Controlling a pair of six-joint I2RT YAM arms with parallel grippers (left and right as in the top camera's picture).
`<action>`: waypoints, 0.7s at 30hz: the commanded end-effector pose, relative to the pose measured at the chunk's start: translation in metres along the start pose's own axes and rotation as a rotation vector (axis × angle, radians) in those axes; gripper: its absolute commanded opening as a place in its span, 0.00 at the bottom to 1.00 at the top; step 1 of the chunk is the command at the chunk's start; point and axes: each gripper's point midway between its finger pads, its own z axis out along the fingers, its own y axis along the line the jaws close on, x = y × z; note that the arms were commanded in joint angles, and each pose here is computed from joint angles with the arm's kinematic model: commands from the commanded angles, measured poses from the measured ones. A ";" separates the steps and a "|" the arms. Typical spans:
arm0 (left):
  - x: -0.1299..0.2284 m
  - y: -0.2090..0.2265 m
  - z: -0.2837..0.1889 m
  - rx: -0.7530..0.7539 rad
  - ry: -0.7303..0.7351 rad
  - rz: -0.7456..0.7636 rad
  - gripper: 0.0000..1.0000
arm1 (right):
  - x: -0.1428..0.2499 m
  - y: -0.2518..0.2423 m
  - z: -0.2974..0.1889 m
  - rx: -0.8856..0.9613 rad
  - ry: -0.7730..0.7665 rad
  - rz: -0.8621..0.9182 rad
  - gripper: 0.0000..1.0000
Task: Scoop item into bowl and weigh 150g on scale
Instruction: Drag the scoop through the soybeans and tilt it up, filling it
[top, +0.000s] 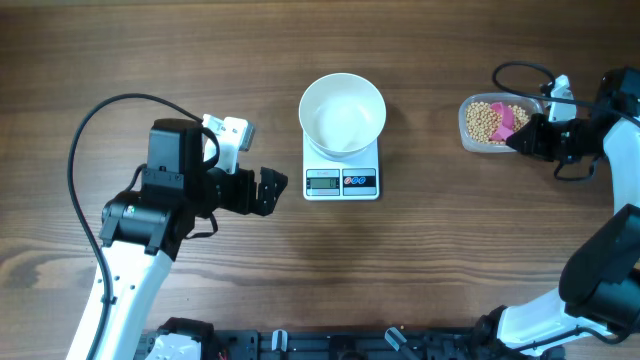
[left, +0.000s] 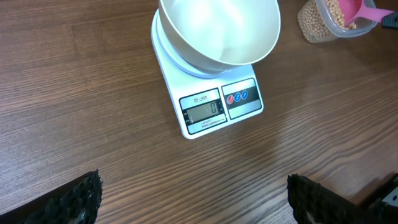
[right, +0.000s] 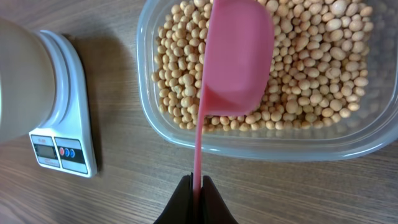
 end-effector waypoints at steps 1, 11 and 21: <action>0.000 0.000 0.000 0.009 0.002 -0.005 1.00 | 0.000 0.006 0.008 -0.053 -0.003 0.021 0.04; 0.000 0.000 0.000 0.009 0.002 -0.005 1.00 | -0.005 0.014 0.008 -0.101 -0.024 0.039 0.04; 0.000 0.000 0.000 0.009 0.002 -0.005 1.00 | 0.000 0.015 0.008 -0.103 -0.005 0.044 0.04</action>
